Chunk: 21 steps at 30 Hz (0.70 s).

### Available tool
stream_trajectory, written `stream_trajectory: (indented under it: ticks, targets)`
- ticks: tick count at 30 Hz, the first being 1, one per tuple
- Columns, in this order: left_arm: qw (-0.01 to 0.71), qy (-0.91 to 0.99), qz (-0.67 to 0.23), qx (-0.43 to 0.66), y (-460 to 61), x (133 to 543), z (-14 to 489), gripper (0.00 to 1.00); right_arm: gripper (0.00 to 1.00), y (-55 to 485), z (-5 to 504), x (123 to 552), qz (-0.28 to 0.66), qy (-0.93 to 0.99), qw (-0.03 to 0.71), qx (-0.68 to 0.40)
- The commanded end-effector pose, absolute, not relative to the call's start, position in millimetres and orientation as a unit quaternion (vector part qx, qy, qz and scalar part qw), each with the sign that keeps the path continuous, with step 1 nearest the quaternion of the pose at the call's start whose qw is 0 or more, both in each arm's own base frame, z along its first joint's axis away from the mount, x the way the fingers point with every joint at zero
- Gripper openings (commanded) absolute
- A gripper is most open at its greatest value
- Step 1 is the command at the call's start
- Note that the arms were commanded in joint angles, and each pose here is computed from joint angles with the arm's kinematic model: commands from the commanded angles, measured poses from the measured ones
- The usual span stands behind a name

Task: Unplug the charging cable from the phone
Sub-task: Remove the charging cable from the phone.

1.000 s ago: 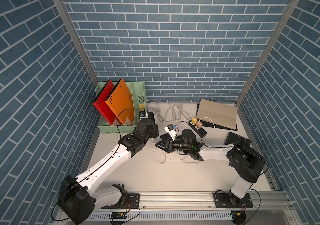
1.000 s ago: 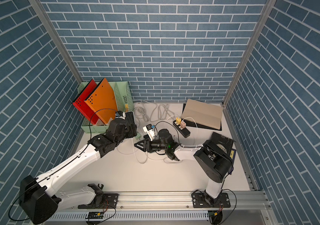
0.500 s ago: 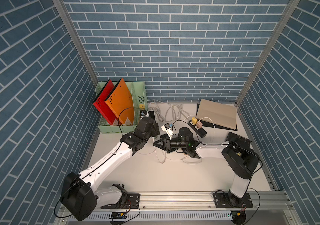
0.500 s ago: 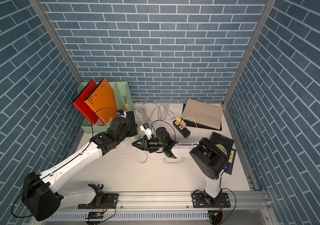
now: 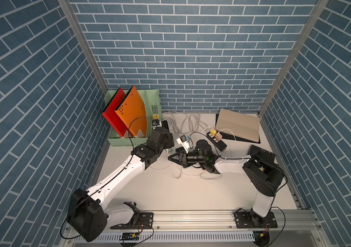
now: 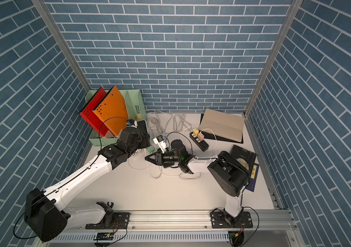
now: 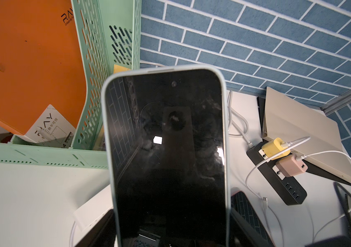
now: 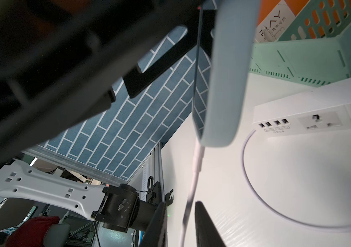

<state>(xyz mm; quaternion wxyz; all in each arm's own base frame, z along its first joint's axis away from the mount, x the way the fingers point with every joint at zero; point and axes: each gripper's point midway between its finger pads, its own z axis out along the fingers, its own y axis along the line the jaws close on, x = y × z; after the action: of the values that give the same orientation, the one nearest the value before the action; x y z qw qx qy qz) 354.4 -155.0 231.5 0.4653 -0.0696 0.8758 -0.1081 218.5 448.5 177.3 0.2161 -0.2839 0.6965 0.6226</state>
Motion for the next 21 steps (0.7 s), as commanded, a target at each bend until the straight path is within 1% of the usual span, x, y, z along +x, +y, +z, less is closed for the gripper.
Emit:
stream_trajectory:
  ticks: [1,10,21]
  targets:
    - [0.511,0.844,-0.139,-0.088,-154.0,361.4,272.2,0.00,0.26,454.3,182.4,217.8,0.631,0.685,0.218,-0.291]
    - [0.515,0.838,-0.148,-0.099,-150.5,360.1,276.7,0.00,0.26,455.5,179.3,216.5,0.632,0.686,0.215,-0.290]
    - [0.514,0.840,-0.138,-0.105,-144.2,360.3,271.2,0.00,0.04,449.2,186.0,215.1,0.634,0.681,0.228,-0.289]
